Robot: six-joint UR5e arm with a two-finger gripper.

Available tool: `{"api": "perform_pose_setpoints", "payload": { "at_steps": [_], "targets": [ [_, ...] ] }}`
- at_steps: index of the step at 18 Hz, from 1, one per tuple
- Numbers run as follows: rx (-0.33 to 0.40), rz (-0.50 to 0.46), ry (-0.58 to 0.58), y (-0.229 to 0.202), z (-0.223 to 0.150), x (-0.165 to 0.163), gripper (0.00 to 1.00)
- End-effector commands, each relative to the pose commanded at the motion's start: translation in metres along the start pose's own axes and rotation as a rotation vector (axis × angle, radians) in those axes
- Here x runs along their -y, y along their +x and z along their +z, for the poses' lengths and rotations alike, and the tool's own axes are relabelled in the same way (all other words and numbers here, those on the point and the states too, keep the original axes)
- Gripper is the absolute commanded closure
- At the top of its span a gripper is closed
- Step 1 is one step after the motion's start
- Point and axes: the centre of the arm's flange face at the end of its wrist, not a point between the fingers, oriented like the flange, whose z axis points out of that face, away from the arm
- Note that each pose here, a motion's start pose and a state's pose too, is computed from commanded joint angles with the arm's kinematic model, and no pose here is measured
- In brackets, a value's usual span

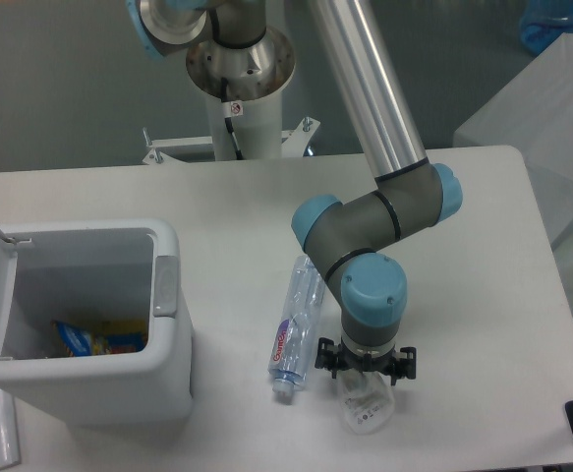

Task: Place the trash in the trash can
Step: 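Lower the gripper and close it on the clear wrapper, then lift the wrapper and carry it over the trash bin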

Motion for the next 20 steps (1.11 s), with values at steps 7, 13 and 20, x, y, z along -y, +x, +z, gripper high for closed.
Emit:
{"api": "perform_pose_setpoints", "payload": {
  "at_steps": [7, 13, 20],
  "targets": [
    [0.018, 0.01, 0.023, 0.002, -0.017, 0.007, 1.0],
    [0.005, -0.024, 0.142, -0.012, -0.069, 0.017, 1.0],
    [-0.116, -0.081, 0.415, -0.001, -0.195, 0.014, 1.0]
  ]
}}
